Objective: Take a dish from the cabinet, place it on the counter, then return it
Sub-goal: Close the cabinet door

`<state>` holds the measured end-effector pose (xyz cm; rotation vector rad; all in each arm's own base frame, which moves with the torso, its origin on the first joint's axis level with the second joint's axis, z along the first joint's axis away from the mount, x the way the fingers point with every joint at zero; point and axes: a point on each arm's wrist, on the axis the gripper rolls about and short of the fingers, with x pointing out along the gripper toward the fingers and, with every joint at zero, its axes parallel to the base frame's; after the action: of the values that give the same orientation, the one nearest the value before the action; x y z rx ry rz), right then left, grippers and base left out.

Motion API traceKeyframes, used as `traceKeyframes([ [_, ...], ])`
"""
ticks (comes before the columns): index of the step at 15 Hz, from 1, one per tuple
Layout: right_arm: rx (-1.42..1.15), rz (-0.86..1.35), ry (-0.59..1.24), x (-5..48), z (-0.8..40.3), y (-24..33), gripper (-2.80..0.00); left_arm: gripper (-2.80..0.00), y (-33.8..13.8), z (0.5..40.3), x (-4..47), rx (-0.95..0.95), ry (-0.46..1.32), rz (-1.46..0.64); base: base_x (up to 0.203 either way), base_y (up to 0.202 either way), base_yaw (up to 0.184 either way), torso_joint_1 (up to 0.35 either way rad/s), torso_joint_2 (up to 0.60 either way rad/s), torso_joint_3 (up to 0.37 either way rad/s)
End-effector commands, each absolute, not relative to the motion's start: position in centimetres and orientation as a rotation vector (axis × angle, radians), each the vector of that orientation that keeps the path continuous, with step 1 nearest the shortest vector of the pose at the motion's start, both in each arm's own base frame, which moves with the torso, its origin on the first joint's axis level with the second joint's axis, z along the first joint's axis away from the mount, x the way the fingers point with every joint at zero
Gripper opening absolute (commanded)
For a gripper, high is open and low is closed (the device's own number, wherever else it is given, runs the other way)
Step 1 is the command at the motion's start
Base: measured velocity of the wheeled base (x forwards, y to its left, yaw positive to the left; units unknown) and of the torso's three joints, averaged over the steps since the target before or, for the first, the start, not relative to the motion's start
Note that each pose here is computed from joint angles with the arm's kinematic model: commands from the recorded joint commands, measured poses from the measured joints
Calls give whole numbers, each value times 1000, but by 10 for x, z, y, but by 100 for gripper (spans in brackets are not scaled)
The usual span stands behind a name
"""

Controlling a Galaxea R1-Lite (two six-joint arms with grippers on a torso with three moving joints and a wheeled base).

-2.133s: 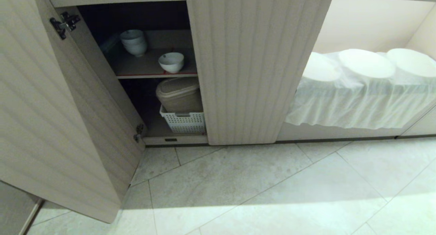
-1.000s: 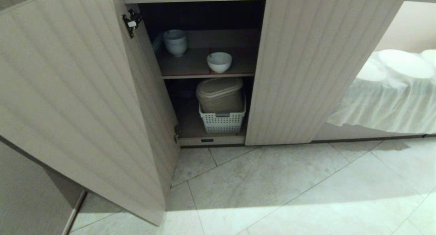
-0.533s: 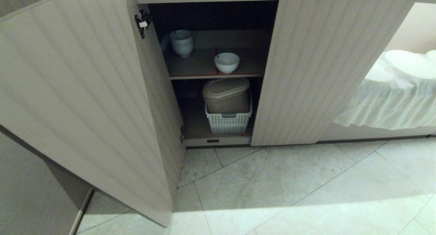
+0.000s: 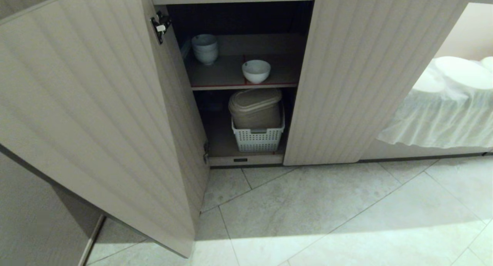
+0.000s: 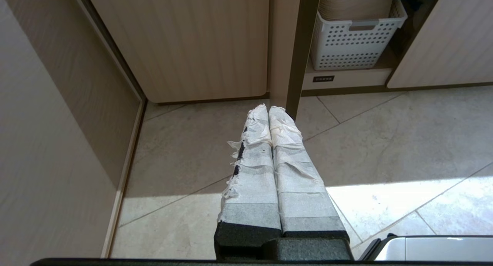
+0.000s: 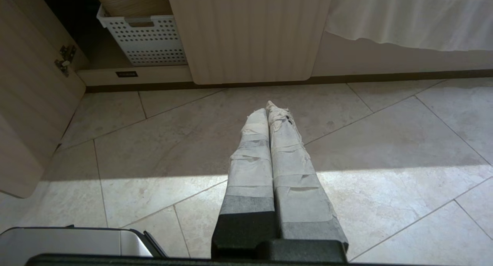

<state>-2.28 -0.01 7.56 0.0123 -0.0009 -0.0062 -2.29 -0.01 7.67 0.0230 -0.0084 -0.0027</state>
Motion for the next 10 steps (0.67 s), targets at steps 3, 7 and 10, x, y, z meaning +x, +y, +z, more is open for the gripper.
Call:
traceKeyframes([
  [3,12,-5,-2,-23,76,0,-280,-280,0,77,-23,23,-9,-3,0,0,0,0,0,0],
  [7,12,-6,-2,-23,76,0,-280,-280,0,77,-23,23,-9,-3,0,0,0,0,0,0],
  [10,12,-6,-2,-23,76,0,-280,-280,0,77,-23,23,-9,-3,0,0,0,0,0,0],
])
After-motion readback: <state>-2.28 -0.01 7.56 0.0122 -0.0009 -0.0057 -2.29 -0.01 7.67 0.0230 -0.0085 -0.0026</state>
